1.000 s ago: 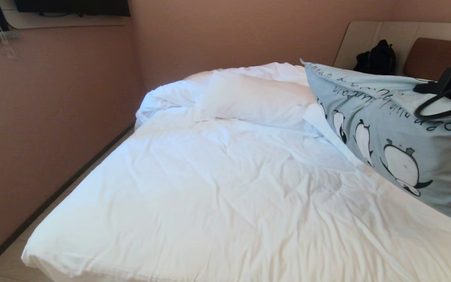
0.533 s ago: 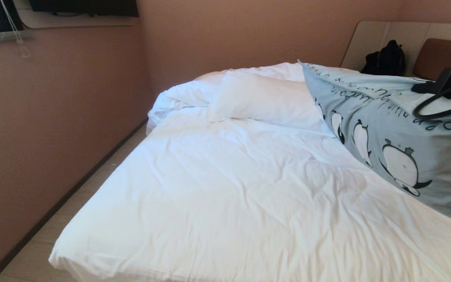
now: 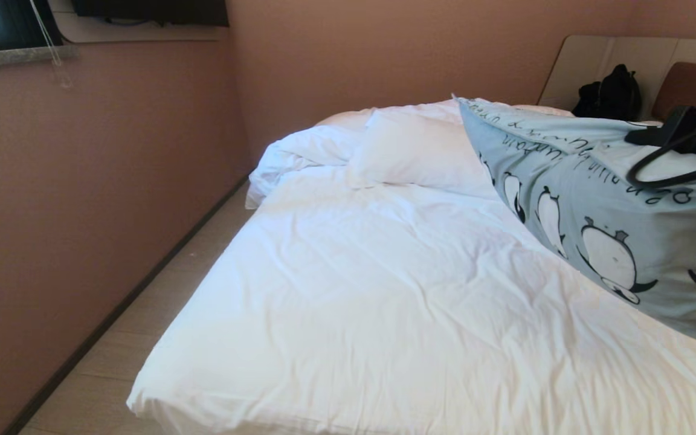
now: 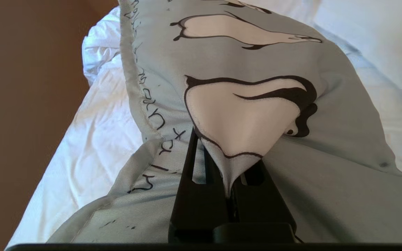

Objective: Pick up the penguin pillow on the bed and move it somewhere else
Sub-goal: Move to the foot of the bed

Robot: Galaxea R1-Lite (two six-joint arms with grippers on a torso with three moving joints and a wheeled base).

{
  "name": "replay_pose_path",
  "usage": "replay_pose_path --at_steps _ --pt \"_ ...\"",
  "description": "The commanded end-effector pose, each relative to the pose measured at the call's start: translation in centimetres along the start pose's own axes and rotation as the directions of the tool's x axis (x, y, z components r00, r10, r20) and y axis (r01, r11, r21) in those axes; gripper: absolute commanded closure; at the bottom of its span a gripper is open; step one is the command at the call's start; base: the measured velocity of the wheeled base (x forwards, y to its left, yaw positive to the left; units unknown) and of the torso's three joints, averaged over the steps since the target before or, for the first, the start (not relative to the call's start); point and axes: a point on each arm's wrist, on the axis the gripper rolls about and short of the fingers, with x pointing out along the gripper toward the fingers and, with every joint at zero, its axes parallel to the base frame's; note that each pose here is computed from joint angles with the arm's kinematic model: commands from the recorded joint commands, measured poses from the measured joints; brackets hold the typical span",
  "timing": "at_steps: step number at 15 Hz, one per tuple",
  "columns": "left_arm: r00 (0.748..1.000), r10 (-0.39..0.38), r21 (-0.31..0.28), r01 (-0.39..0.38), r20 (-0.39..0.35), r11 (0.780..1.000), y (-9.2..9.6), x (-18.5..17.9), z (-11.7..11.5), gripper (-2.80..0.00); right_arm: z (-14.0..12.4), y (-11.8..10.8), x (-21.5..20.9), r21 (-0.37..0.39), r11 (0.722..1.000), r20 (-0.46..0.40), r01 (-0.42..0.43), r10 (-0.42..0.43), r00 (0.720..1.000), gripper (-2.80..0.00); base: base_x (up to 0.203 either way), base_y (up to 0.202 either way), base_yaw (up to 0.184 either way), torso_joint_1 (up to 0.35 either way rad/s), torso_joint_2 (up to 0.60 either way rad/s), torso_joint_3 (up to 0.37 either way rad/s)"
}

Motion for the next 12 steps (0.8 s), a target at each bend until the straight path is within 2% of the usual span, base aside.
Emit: replay_pose_path --at_steps 1,8,12 --pt "1.0 0.0 0.0 0.0 0.001 1.0 0.0 0.0 0.0 0.0 -0.4 0.6 0.4 -0.005 1.0 0.001 0.028 -0.028 1.0 0.0 0.0 0.193 -0.003 0.002 0.0 0.001" --pt "1.0 0.0 0.0 0.0 0.001 1.0 0.0 0.0 0.0 0.0 -0.7 1.5 0.9 -0.006 0.999 -0.004 0.035 -0.035 0.999 0.0 0.0 0.194 -0.002 0.001 0.0 0.004" --pt "1.0 0.0 0.0 0.0 0.001 1.0 0.0 0.0 0.0 0.0 -1.7 3.4 1.9 -0.016 0.995 0.003 0.097 -0.097 0.995 0.0 0.0 0.197 0.0 -0.001 0.0 0.001"
